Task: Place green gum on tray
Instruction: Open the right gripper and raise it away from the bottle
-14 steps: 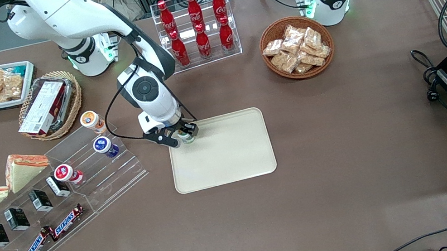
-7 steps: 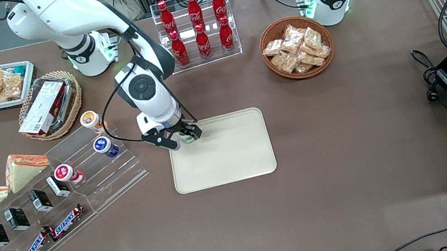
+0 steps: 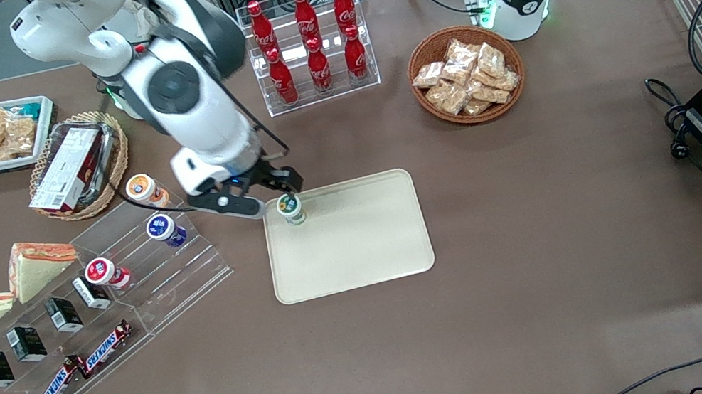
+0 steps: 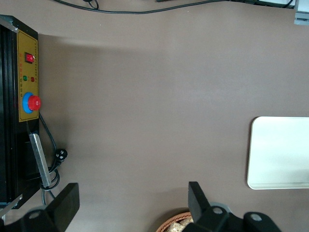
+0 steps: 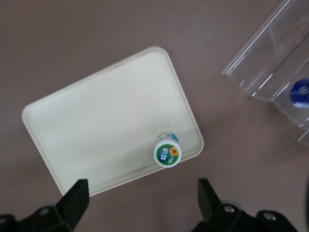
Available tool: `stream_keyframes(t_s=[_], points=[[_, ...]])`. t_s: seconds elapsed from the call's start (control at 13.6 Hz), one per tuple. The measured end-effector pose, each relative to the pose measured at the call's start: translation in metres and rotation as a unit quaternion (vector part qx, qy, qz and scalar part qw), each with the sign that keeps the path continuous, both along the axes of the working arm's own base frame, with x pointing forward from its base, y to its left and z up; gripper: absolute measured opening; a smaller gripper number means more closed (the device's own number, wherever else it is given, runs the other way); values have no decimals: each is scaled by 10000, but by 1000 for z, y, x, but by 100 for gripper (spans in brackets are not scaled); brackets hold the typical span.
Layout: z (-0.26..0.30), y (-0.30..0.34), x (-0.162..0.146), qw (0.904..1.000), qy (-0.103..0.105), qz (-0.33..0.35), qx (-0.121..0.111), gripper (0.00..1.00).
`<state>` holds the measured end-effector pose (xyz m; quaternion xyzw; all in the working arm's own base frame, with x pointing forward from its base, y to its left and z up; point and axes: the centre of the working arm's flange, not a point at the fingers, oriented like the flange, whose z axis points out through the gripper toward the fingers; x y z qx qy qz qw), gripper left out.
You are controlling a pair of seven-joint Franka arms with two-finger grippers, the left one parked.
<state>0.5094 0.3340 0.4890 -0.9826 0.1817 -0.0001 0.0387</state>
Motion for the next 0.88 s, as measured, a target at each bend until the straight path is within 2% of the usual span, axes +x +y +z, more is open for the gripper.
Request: stream_keyframes(t_s=[0.15,0.37,0.51,0.66,0.88], points=[[51,-49,14,9995,-55,311,3,100],[92,-135,33,9951,-250,960,5,100],[103,-196,45,9903,-366,1337,-87,100],[104,-255,53,9859,-351,1617,-244,100],[106,-330,58,9836,-378,1737,-303,100]])
